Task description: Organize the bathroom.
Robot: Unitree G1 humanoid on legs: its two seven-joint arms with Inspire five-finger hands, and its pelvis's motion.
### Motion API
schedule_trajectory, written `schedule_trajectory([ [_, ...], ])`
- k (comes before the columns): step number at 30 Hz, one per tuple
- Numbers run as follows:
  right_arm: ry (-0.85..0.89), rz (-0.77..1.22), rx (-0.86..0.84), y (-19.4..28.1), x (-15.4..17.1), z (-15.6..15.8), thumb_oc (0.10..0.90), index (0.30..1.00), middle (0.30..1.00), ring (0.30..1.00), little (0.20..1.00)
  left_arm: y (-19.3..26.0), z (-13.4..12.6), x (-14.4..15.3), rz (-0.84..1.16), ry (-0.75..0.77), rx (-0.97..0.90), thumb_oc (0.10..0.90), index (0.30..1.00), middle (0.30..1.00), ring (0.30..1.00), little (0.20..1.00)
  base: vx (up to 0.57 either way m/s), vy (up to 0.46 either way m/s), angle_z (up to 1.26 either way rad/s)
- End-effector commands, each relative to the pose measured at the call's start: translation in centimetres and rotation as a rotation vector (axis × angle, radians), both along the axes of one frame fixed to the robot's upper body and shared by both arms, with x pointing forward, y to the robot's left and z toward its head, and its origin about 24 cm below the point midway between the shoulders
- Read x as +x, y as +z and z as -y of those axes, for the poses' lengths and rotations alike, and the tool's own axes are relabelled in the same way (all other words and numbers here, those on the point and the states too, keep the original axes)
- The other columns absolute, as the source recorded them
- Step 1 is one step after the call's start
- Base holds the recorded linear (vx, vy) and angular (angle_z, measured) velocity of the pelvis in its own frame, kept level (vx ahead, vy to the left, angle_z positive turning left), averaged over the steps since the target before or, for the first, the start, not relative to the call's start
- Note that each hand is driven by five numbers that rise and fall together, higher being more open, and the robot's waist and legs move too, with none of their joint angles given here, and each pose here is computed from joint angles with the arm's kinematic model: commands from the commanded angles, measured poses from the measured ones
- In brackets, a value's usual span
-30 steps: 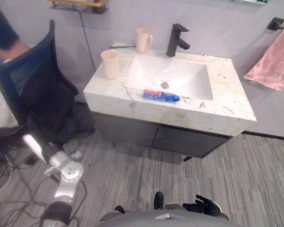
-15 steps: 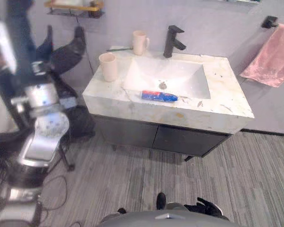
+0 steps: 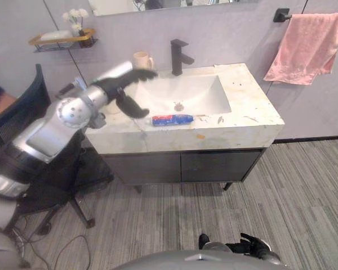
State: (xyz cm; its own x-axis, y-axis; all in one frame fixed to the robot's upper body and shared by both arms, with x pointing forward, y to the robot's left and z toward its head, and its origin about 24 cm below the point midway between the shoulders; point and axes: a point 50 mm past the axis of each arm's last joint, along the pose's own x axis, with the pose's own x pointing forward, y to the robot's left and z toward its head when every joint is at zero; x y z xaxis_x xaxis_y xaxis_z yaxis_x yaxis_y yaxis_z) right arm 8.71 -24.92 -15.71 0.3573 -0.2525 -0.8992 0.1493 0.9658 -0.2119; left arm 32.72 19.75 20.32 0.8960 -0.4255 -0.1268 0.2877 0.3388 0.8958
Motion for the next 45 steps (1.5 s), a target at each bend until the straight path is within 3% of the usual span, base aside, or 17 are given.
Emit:
schedule_trajectory([
  [1,0.048,0.042,-0.099,1.4,2.4,2.9,0.800,0.900,0.900,0.900,0.900,6.8,-1.3,1.1,0.246,0.049,0.071,0.800,0.900,0.900,0.900,0.900,0.00,0.000,0.00],
  [14,0.056,0.049,-0.088,1.5,2.8,2.7,0.800,0.900,0.900,0.900,0.900,-0.5,-0.9,2.8,0.194,0.065,0.076,0.800,0.900,0.900,0.900,0.900,0.00,-0.004,-0.01],
  [24,0.044,0.055,-0.072,1.3,2.4,2.5,0.800,0.900,0.900,0.900,0.900,-1.9,-0.1,2.9,0.231,0.084,0.120,0.800,0.900,0.900,0.900,0.900,0.00,-0.005,-0.01],
  [33,0.035,0.052,-0.072,1.2,1.9,2.5,0.800,0.900,0.900,0.900,0.900,-0.3,0.4,3.5,0.234,0.124,0.148,0.800,0.900,0.900,0.900,0.900,0.00,-0.001,0.00],
  [45,0.048,0.039,-0.079,1.2,1.5,2.8,0.800,0.900,0.900,0.900,0.900,5.2,1.9,4.4,0.246,0.147,0.142,0.800,0.900,0.900,0.900,0.900,0.00,-0.003,-0.01],
])
